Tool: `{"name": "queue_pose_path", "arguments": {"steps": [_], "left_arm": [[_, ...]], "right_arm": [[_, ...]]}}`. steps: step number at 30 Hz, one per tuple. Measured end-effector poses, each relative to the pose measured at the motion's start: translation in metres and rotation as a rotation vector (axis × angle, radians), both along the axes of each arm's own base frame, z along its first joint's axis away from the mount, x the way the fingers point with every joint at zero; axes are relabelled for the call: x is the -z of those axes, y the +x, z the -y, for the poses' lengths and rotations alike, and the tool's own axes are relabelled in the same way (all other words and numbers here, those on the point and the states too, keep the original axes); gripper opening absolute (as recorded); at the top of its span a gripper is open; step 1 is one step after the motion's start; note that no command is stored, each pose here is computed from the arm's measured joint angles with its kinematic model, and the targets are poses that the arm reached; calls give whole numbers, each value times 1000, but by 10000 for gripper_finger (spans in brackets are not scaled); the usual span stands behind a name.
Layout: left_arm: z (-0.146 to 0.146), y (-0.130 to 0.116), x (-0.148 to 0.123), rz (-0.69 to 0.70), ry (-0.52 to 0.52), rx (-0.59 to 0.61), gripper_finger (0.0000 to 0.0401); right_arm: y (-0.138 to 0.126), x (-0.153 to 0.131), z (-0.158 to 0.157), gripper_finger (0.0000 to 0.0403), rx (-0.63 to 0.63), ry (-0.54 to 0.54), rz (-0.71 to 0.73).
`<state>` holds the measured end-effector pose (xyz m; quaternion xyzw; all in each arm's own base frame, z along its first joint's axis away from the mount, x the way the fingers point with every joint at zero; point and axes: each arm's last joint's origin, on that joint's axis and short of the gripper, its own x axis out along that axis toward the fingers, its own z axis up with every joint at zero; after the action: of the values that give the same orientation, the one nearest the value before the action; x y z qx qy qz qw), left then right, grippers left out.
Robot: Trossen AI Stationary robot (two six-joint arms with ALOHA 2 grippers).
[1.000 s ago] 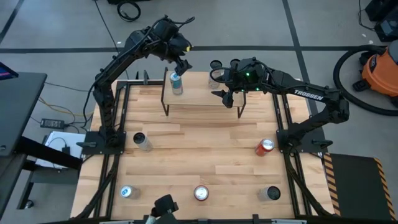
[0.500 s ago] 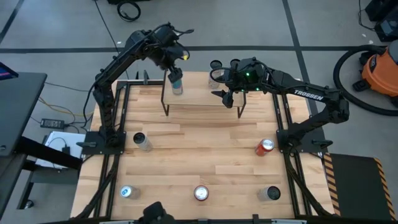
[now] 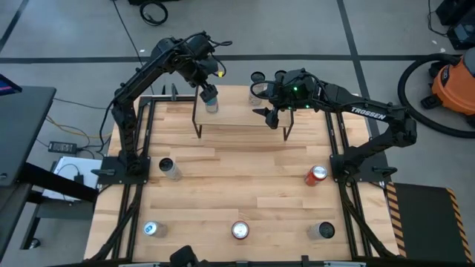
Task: Place canned beverage on shelf
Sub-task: Put the top blue soda can on the shelf
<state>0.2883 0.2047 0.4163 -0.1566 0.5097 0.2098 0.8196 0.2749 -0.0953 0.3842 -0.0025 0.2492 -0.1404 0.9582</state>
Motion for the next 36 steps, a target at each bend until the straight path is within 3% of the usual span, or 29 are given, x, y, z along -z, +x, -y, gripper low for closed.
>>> {"name": "queue_pose_path", "arguments": {"steps": [9,36], "left_arm": [[1,1,0,-35,43,-28,364],[-11,22,32,-136,-11,-20,364]], "right_arm": [[0,0,0,302,0,0,0],[-1,2,0,302,0,8,-23]]}}
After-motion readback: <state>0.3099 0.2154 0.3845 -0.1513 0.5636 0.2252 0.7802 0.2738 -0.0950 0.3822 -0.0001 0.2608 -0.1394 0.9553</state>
